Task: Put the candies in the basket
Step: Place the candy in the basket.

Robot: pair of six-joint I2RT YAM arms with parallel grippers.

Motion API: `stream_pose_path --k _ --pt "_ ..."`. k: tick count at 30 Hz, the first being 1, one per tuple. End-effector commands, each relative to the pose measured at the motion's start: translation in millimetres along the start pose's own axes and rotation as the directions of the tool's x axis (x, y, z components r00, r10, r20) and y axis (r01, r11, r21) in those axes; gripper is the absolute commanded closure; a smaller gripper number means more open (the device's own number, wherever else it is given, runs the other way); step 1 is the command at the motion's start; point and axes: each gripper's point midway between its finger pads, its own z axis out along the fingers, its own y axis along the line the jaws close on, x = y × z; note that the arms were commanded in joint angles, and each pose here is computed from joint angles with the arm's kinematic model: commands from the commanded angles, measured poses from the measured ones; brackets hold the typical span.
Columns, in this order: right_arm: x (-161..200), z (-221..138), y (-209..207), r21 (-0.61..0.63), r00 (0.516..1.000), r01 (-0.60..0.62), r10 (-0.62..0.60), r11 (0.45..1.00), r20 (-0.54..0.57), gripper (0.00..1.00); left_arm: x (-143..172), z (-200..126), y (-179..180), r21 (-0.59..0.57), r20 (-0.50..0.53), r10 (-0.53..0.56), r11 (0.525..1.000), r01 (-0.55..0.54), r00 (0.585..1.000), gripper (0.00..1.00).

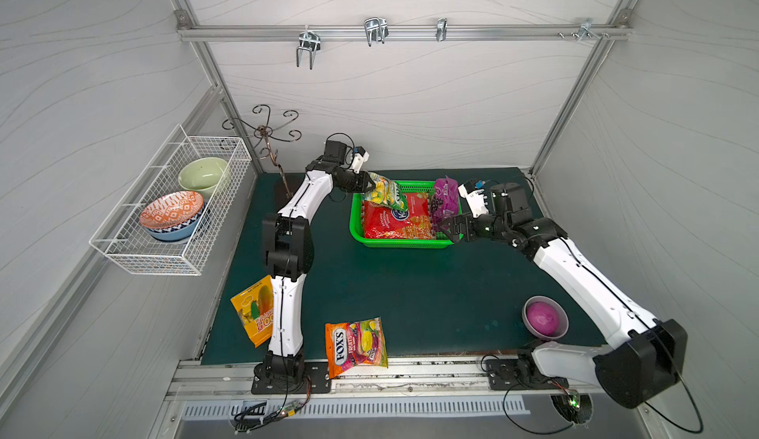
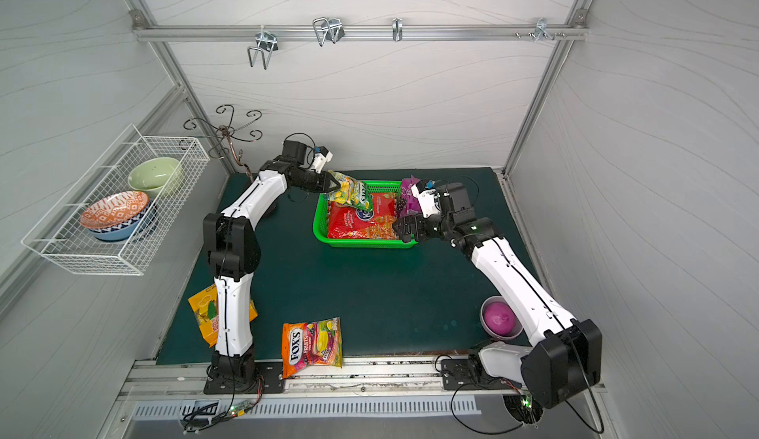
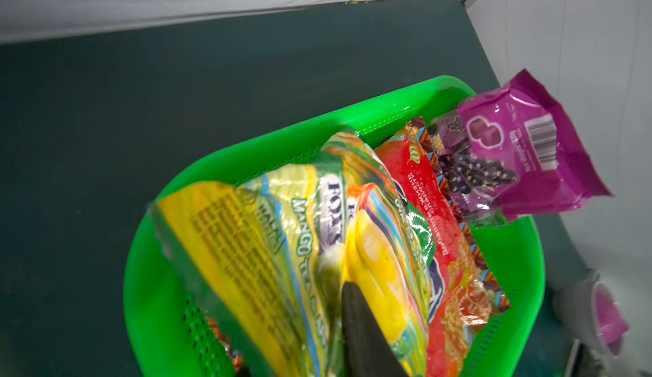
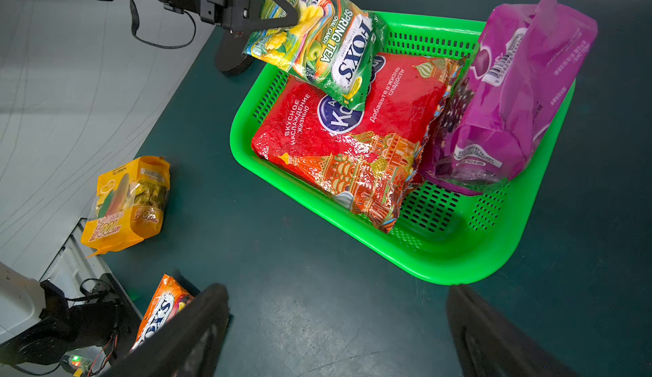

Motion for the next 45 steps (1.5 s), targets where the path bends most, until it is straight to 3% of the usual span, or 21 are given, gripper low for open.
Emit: stream_pose_path --k 1,4,6,10,15,19,23,27,30,39,45 --pt "-3.5 0.0 3.0 0.000 1.000 0.000 0.000 1.000 -0.001 0.01 -5.9 -6.9 3.5 -0.025 0.022 0.032 0.999 -0.031 0.999 0.55" --pt "-2.6 0.2 4.1 -0.001 1.000 0.002 -0.002 1.000 -0.005 0.01 -7.7 -13.5 14.0 -0.072 0.027 0.029 0.997 -0.027 0.999 0.34" --pt "-1.7 0.0 3.3 0.007 1.000 0.008 -0.008 1.000 -0.006 0.01 -9.3 -19.1 18.6 -0.087 0.033 0.029 0.996 -0.026 0.999 0.01" --pt "-3.1 -2.6 -1.3 0.048 1.000 0.030 -0.031 0.998 0.002 0.01 -14.7 -33.9 23.0 -0.097 0.056 0.030 0.995 -0.025 0.998 0.00" --pt "-12.6 -19.1 -36.8 0.312 0.998 0.036 -0.051 0.949 0.038 0.01 -18.0 -45.9 15.9 -0.094 0.063 0.062 0.994 -0.056 0.996 0.00" --pt "-17.8 -49.7 -66.1 0.458 0.994 -0.068 0.019 0.886 0.111 0.01 -32.1 -61.9 3.0 -0.108 0.100 0.102 0.990 -0.091 0.990 0.00" --pt "-19.3 -64.3 -69.0 0.370 0.983 -0.139 0.082 0.918 0.166 0.01 -52.3 -68.7 -47.4 0.003 0.152 0.190 0.981 -0.192 0.970 0.08" --pt "-23.5 -67.2 -59.3 0.318 0.980 -0.136 0.081 0.938 0.180 0.01 -58.7 -53.0 -83.8 0.153 0.159 0.164 0.970 -0.188 0.974 0.40" --pt "-22.4 -63.8 -53.1 0.279 0.982 -0.130 0.084 0.951 0.169 0.01 -55.6 -32.0 -89.6 0.252 0.138 0.083 0.961 -0.116 0.987 0.54" --pt "-14.5 -60.0 -52.1 0.266 0.983 -0.138 0.099 0.954 0.153 0.01 -19.6 30.1 -55.1 0.236 0.020 0.002 0.972 -0.007 1.000 0.60" --pt "-13.8 -60.6 -50.6 0.260 0.983 -0.132 0.093 0.957 0.157 0.01 0.9 51.3 -38.7 0.213 -0.029 -0.009 0.977 0.015 1.000 0.61"
